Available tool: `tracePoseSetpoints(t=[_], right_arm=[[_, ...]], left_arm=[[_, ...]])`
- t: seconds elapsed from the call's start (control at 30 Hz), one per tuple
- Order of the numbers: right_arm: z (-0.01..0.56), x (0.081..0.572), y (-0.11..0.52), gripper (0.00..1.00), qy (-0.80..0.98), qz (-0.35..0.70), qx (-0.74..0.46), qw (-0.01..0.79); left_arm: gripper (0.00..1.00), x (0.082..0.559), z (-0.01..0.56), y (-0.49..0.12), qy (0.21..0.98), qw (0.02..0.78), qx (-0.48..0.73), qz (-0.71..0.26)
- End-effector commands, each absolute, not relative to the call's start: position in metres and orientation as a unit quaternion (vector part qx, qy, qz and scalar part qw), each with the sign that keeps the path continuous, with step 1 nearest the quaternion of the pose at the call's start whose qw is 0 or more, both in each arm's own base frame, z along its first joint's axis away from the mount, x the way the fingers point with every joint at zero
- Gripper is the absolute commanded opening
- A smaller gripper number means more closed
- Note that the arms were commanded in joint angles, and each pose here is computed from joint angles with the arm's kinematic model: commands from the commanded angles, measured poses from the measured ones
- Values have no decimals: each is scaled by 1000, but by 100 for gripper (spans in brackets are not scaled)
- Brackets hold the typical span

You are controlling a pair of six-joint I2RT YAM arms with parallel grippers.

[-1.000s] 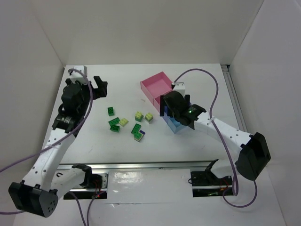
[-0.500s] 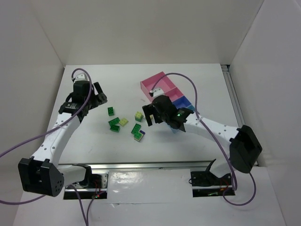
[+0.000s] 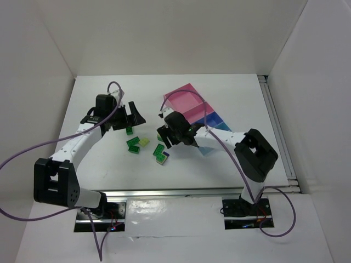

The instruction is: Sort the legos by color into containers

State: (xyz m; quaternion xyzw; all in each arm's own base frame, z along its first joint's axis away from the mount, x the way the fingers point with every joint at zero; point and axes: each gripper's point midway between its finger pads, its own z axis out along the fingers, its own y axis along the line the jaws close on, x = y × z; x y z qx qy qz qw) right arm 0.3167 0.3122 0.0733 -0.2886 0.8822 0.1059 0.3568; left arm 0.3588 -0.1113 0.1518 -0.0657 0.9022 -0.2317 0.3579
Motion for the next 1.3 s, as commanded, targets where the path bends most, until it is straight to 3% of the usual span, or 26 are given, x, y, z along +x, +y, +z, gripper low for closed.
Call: tracePoseSetpoints(t=[0.0,0.43,0.47,0.57,0.7,0.73,0.8,1.0,1.1,1.2,1.27], right_arm=[[91,336,331,77,864,124,-290,392],[87,359,320,78,870,73,-263,411],[82,359,319,83,870,68,-270,407],[85,369,316,84,870,68,-265,411],[89,377,319,74,867,74,-260,417],[87,378,321,66,868,74,-261,416],[83,377,322,60,870,76,-264,410],[77,373,324,54,871,81,-276,398],[73,371,325,60,874,82,-280,389],[73,372,323,60,876,78,-273,390],[77,373,324,53,874,80,-272,394]], left_arm=[[100,363,156,-120,895,355,-49,-265],[94,359,155,-120,896,349,-35,-271],[94,359,155,-120,896,349,-35,-271],[92,358,155,-122,896,348,-33,-275],[92,358,152,-122,897,342,-38,-276],[92,358,152,-122,897,342,-38,-276],[92,359,149,-122,899,338,-39,-276],[92,358,146,-123,900,333,-39,-279],[94,359,143,-123,902,329,-40,-278],[94,358,144,-125,901,327,-38,-282],[94,358,144,-125,901,327,-38,-282]])
